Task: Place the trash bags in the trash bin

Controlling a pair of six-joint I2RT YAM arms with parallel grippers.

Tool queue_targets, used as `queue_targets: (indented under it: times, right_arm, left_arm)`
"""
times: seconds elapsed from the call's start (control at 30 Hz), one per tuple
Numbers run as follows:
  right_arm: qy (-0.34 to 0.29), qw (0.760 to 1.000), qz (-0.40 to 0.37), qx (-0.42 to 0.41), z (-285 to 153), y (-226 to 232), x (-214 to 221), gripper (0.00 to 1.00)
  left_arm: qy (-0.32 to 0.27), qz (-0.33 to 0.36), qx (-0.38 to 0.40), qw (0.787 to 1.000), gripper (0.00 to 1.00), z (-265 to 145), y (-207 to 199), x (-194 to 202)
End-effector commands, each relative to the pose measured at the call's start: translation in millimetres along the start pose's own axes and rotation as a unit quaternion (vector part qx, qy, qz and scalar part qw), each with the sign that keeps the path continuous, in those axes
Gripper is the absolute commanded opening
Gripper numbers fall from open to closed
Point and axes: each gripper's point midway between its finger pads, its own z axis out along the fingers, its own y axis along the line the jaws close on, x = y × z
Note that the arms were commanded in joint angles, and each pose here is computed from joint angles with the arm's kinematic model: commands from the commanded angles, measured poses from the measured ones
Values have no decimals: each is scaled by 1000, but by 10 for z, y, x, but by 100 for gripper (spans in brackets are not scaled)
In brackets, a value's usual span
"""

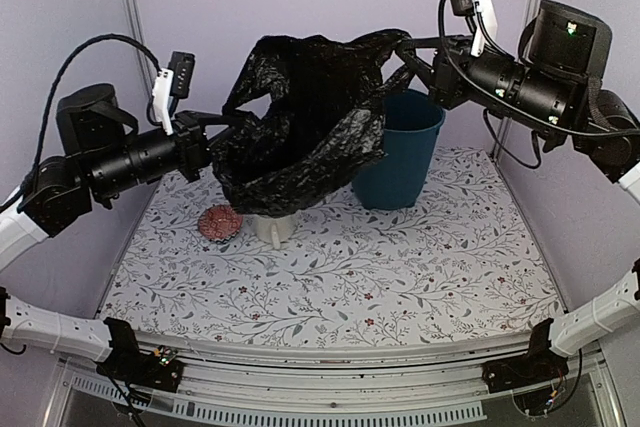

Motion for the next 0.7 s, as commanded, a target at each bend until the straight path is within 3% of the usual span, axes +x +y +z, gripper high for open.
queue_targets:
  times: [0.0, 0.33, 0.57, 0.67]
  right_arm:
    - [64, 997, -18, 31, 327, -91, 477, 1]
    - [114, 988, 50, 86, 442, -555, 964, 1]
    - [116, 976, 92, 158, 799, -1240, 1020, 1]
    - [79, 980, 87, 161, 998, -1387, 657, 1]
  left_arm:
    - [23, -11, -25, 999, 0, 122, 87, 184]
    - [76, -66, -61, 993, 0, 385, 306, 513]
    - [21, -68, -119, 990, 0, 660, 900, 64]
    - [-14, -40, -146, 988, 0, 750, 1161, -375]
